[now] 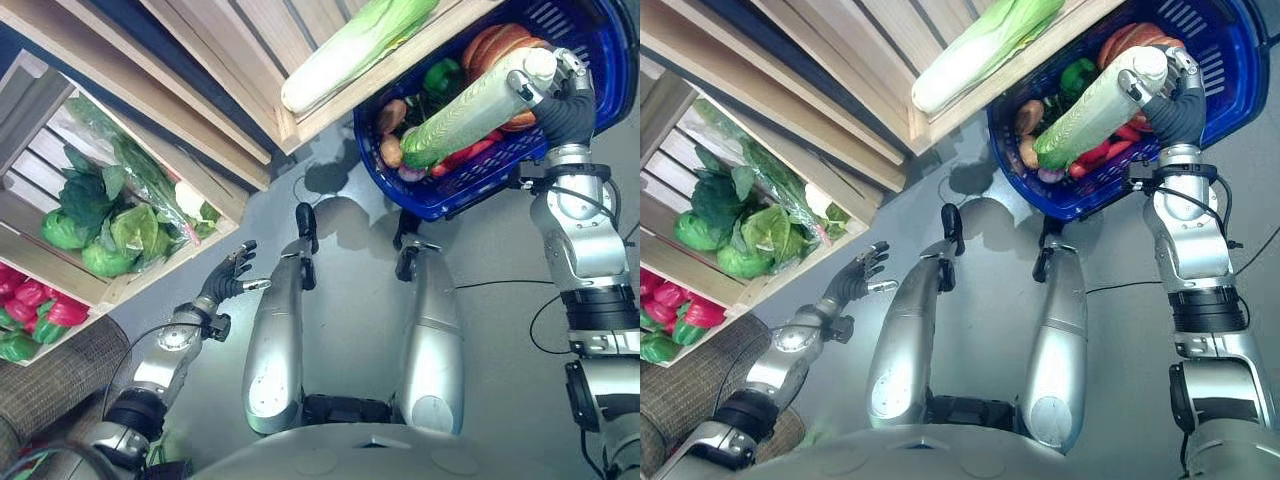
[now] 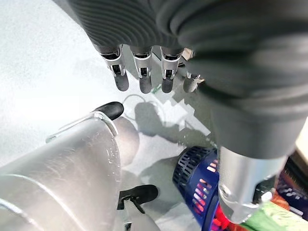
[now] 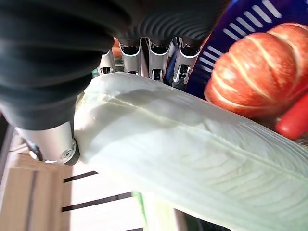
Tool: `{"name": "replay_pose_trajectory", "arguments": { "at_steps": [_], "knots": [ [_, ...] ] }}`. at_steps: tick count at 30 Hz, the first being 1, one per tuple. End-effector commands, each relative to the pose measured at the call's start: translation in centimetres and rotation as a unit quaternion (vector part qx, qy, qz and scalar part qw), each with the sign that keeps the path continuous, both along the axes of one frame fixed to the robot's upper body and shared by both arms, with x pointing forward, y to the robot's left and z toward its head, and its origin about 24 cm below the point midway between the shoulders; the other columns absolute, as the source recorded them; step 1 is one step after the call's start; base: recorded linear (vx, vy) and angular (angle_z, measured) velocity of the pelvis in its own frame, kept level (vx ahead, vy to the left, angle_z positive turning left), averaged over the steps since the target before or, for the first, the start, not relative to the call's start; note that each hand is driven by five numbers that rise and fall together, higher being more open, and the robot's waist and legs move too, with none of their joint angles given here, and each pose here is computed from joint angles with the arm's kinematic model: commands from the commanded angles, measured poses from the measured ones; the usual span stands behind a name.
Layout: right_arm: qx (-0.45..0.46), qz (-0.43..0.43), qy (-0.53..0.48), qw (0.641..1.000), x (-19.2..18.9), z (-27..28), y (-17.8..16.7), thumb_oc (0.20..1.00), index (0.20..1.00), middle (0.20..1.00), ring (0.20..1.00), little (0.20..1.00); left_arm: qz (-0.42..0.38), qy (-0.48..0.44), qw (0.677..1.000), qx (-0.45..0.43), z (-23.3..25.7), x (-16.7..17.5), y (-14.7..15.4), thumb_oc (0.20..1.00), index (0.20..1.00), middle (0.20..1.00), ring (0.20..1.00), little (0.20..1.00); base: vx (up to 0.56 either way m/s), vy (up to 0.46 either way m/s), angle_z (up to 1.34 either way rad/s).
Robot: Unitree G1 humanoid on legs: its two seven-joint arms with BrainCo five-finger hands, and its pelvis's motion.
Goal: Pick up fruits and vegetables into the basket
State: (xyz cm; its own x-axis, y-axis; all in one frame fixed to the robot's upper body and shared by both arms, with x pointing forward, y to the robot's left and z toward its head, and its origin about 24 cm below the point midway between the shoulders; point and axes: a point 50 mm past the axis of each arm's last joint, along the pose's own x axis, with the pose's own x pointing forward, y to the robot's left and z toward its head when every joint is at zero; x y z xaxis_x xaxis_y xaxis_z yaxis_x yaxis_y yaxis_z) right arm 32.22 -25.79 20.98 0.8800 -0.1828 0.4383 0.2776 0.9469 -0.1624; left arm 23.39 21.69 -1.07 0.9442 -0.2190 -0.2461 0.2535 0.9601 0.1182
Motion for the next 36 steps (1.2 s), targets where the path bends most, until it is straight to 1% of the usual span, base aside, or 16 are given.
{"name": "replay_pose_trajectory", "arguments": {
  "at_steps": [1,5,6,8,12,15,17,18,19,20,22,23,24,25,30,36],
  "knots": [
    [0.064,0.022,-0.034,0.997,-0.2,1.4,-1.2,0.2,0.2,0.2,0.2,0.2,0.021,-0.013,0.999,-0.033,0.0,-1.6,0.1,1.0,1.0,1.0,1.0,1.0,0.02,-0.035,0.16],
    [0.124,0.017,0.017,0.992,1.0,-0.8,-2.6,0.2,0.2,0.2,0.2,0.2,0.017,-0.038,0.998,-0.036,0.9,-1.1,-0.1,1.0,1.0,1.0,1.0,1.0,0.02,-0.035,0.07],
    [0.138,0.002,0.043,0.99,1.5,-1.6,-3.4,0.2,0.2,0.2,0.2,0.2,0.013,-0.059,0.998,-0.035,1.7,-0.8,-0.2,1.0,1.0,1.0,1.0,1.0,0.01,-0.036,0.08],
    [0.147,-0.012,0.06,0.987,1.9,-2.2,-4.1,0.2,0.2,0.2,0.2,0.2,0.009,-0.076,0.997,-0.032,2.4,-0.5,-0.4,1.0,1.0,1.0,1.0,1.0,0.01,-0.039,0.1],
    [0.161,-0.084,0.118,0.976,2.6,-3.8,-6.3,0.2,0.2,0.2,0.2,0.2,-0.008,-0.158,0.987,-0.018,5.5,0.4,-0.9,1.0,1.0,1.0,1.0,1.0,0.01,-0.075,0.12],
    [0.155,-0.126,0.153,0.968,2.7,-4.6,-7.3,0.2,0.2,0.2,0.2,0.2,-0.013,-0.206,0.978,-0.003,7.1,0.8,-1.1,1.0,1.0,1.0,1.0,1.0,0.01,-0.065,0.11],
    [0.139,-0.173,0.192,0.956,2.7,-5.2,-8.2,0.2,0.2,0.2,0.2,0.2,-0.015,-0.277,0.961,0.013,9.8,1.3,-1.6,1.0,1.0,1.0,1.0,1.0,0.01,-0.096,0.04],
    [0.136,-0.187,0.21,0.95,2.7,-5.4,-8.5,0.272,0.272,0.272,0.272,0.272,-0.013,-0.305,0.952,0.019,10.8,1.4,-1.6,1.0,1.0,1.0,1.0,1.0,0.0,-0.063,0.02],
    [0.136,-0.191,0.214,0.948,2.7,-5.5,-8.6,0.526,0.526,0.526,0.526,0.526,-0.012,-0.312,0.95,0.02,11.1,1.5,-1.7,1.0,1.0,1.0,1.0,1.0,0.0,-0.058,0.06],
    [0.135,-0.21,0.227,0.941,2.6,-5.8,-8.9,1.0,1.0,1.0,1.0,1.0,-0.012,-0.34,0.94,0.025,12.1,1.6,-1.8,1.0,1.0,1.0,1.0,1.0,0.0,-0.055,0.08],
    [0.124,-0.242,0.24,0.932,2.4,-6.0,-9.4,1.0,1.0,1.0,1.0,1.0,-0.008,-0.378,0.925,0.023,13.5,1.7,-1.9,1.0,1.0,1.0,1.0,1.0,0.0,-0.076,0.09],
    [0.119,-0.268,0.254,0.922,2.3,-6.5,-9.8,1.0,1.0,1.0,1.0,1.0,-0.011,-0.425,0.905,0.026,15.1,1.7,-2.3,1.0,1.0,1.0,1.0,1.0,0.0,-0.075,0.06],
    [0.117,-0.273,0.255,0.92,2.3,-6.5,-9.8,1.0,1.0,1.0,1.0,1.0,-0.012,-0.435,0.9,0.027,15.4,1.7,-2.4,1.0,1.0,1.0,1.0,1.0,0.0,-0.102,0.04],
    [0.115,-0.299,0.257,0.912,2.1,-6.8,-10.1,1.0,1.0,1.0,1.0,1.0,-0.014,-0.467,0.884,0.026,16.7,1.7,-2.8,1.0,1.0,1.0,1.0,1.0,-0.01,-0.075,0.01],
    [0.065,-0.371,0.243,0.894,1.8,-6.9,-9.9,1.0,1.0,1.0,1.0,1.0,-0.034,-0.537,0.842,0.024,18.7,1.3,-4.2,1.0,1.0,1.0,1.0,1.0,-0.01,-0.058,0.0],
    [0.021,-0.404,0.211,0.89,1.2,-7.8,-8.5,1.0,1.0,1.0,1.0,1.0,-0.045,-0.584,0.811,0.016,19.8,0.8,-6.0,1.0,1.0,1.0,1.0,1.0,-0.01,0.011,-0.05]
  ]
}}
